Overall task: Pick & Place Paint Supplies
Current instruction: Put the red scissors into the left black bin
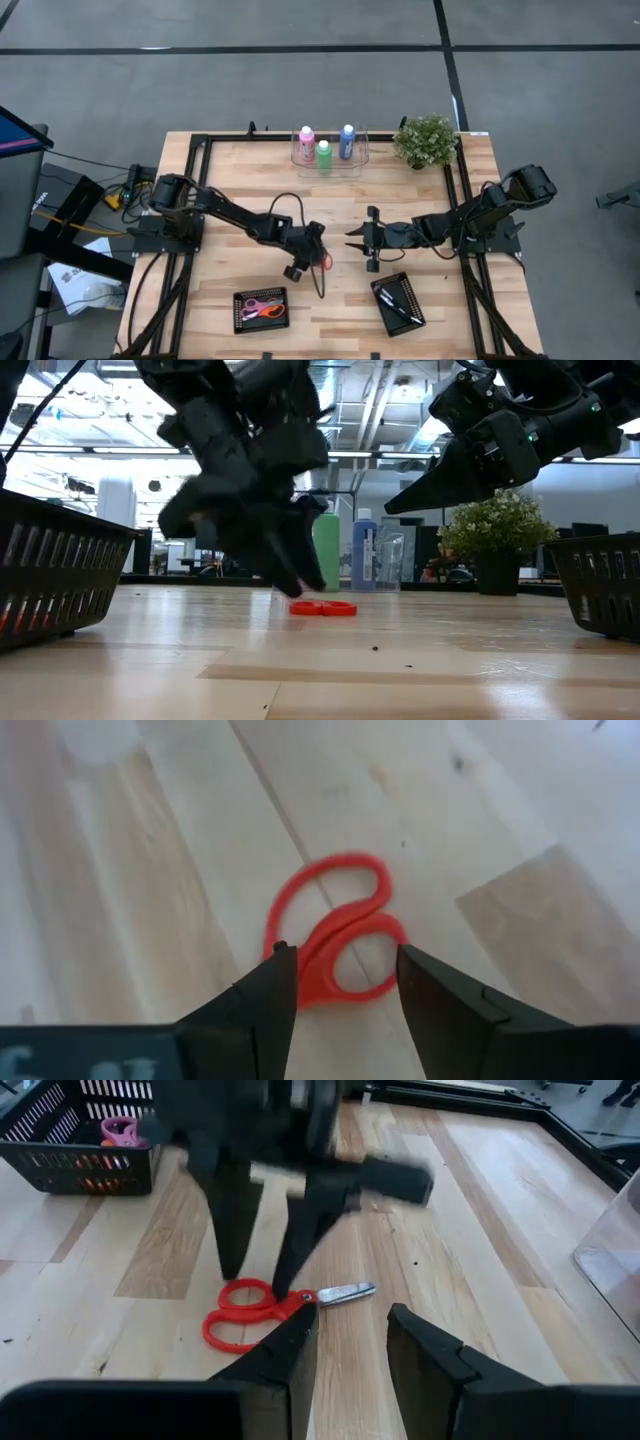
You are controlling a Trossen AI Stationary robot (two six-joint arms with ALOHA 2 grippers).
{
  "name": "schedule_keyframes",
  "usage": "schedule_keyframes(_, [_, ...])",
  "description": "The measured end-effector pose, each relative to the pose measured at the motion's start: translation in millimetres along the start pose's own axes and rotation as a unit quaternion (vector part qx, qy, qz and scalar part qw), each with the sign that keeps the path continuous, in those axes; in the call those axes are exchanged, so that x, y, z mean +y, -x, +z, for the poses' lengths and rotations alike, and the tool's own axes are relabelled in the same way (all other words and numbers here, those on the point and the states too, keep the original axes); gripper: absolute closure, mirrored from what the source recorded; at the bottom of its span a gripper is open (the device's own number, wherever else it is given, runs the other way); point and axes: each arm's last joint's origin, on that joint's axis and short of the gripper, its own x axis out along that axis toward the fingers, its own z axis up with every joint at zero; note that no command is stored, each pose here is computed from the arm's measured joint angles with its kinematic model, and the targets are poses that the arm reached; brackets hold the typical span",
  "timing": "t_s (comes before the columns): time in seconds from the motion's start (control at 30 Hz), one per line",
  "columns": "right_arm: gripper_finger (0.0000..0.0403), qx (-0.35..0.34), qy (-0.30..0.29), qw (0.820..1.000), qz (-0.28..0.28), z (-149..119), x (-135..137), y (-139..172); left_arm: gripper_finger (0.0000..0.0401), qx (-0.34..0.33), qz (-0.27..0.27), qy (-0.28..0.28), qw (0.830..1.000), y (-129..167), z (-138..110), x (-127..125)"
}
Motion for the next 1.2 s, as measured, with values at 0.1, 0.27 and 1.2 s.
schedule_keyframes(0.1, [0.0295, -0.005, -0.002, 1.0, 0.0, 1, 0, 0, 0.0239, 0.004, -0.001, -0.012, 1.0, -12, 3, 2])
schedule_keyframes(0.27, [0.0295, -0.006, -0.002, 1.0, 0.001, 1, 1, 0, 0.0245, 0.02, 0.004, -0.012, 1.0, -27, 11, 6])
schedule_keyframes(1.2, [0.0295, -0.002, 0.0, 1.0, 0.001, 0, 1, 0, 0.0394, 0.062, -0.006, 0.046, 0.997, -14, 13, 4])
